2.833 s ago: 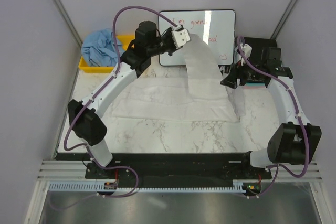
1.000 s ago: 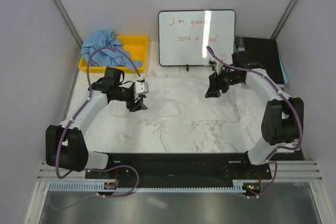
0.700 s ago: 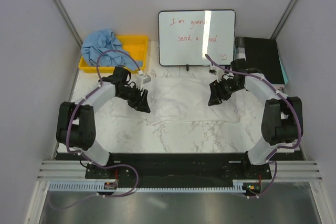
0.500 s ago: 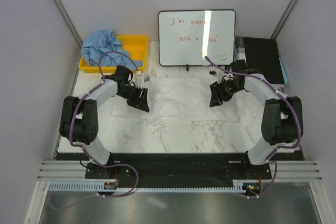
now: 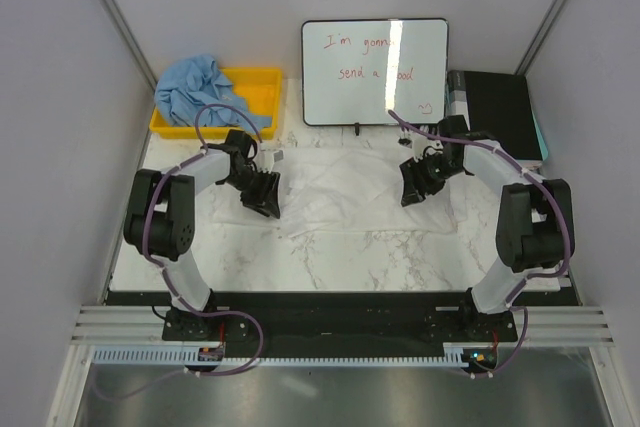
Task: Fold and stack the long sleeve shirts
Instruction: Fold the shirt
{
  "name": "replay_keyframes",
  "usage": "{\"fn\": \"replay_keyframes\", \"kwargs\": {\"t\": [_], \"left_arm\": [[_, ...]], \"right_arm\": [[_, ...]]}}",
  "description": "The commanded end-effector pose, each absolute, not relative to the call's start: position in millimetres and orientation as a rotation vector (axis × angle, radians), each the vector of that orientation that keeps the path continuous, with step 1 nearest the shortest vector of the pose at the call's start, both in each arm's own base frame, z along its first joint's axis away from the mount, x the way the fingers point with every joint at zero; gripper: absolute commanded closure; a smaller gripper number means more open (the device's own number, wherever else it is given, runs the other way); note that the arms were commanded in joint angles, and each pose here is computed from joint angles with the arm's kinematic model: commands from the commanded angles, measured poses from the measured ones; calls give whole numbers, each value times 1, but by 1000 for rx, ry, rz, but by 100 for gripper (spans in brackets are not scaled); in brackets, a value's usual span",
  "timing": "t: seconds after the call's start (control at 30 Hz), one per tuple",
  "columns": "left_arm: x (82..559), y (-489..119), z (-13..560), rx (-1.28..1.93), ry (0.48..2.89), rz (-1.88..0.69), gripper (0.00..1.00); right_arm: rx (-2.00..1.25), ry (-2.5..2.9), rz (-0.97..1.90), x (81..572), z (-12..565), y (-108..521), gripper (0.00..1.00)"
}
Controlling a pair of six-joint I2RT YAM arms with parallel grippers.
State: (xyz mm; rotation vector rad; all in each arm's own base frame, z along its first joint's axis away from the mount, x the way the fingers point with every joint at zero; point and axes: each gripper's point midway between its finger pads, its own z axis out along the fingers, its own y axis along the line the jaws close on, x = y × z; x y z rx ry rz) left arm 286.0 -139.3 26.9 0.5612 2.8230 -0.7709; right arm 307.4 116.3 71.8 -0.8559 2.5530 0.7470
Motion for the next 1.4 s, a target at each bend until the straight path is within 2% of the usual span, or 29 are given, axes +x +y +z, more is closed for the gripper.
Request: {"fn": "replay_keyframes", "kwargs": {"t": [0.0,0.23,0.33,0.37,0.47,0.7,0.93,1.17,1.37], "left_arm": [[303,-149,37,543,2761,-800,55],[305,-157,36,527,2756,-860,66],[304,-158,37,526,2755,-869,76],[304,-156,37,532,2758,-850,83],[302,-145,35,569,2787,-774,98],[294,-135,42,632,2784,-734,98],[306,-103,50,782,2759,-491,98],[342,-72,66,924,2695,-261,98],[382,-62,74,1013,2625,-126,98]], "right_arm": [[-856,2592,734,305,60,112,38],[-847,2607,722,307,55,110,39],[-850,2615,706,308,52,108,38],[-842,2618,702,309,52,105,38],[-830,2631,696,310,49,102,39],[-832,2646,650,312,45,92,38],[-821,2658,595,314,44,82,39],[-828,2658,598,313,44,80,40],[-893,2586,692,305,64,91,47]]}}
